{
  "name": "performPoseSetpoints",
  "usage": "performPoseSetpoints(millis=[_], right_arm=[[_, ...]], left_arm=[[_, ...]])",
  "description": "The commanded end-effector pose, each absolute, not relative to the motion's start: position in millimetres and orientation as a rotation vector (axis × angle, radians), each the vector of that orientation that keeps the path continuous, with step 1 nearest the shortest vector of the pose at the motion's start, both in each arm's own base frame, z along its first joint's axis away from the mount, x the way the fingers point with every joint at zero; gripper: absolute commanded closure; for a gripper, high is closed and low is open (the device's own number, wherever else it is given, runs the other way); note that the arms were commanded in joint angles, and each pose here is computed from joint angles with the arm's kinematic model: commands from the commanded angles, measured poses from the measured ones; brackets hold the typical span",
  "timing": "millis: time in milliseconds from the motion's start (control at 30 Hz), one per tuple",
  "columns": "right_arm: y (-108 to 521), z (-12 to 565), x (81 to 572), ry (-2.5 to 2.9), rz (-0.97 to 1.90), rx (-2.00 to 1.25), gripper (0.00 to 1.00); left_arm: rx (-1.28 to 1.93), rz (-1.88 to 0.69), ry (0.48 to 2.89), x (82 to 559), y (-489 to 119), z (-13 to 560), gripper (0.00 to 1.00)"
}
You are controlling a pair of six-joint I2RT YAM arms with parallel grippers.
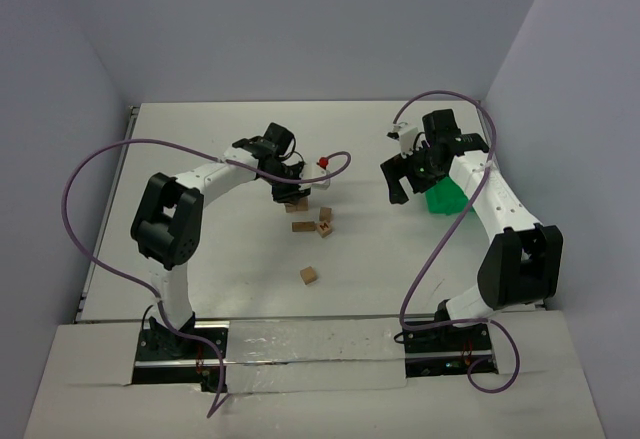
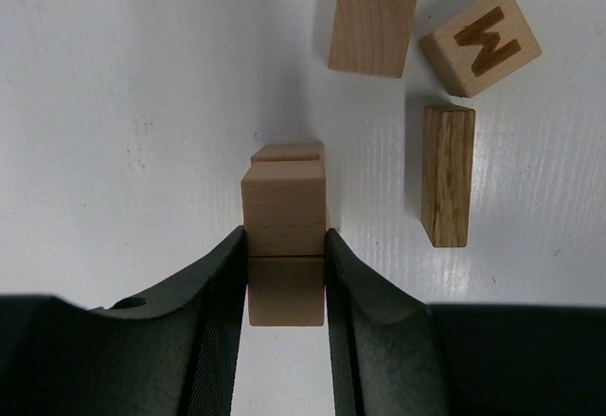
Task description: Build the wood block tower
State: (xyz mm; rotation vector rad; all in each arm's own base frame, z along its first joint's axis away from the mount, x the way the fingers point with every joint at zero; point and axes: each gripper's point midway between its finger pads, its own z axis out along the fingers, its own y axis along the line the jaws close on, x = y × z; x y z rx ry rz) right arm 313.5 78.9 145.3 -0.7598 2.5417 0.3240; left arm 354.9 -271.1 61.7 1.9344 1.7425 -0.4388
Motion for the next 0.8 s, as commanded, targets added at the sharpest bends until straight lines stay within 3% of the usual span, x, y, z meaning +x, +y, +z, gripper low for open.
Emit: performPoseSetpoints(millis=[0,333,533,767], right_arm=[[81.5,143.1,320.2,2.508,0.322,-0.782,0.0],[82.2,140.9,319.0,2.514,0.326,-0.783,0.0],[81.7,141.6,318.8,2.514,0.324,-0.783,0.0],[82.8,143.7,319.6,2.511,0.331,-0.783,0.0]], left_arm=[[1.898,-0.418,1.681,372.5,-282.1,77.9,0.79],[1.902,-0.42,1.688,371.1,-281.7,76.1,0.76],[1.91,-0.419,1.699,368.3,-279.2,70.8,0.64],[1.902,-0.433,1.689,364.4,-280.3,77.3,0.41]])
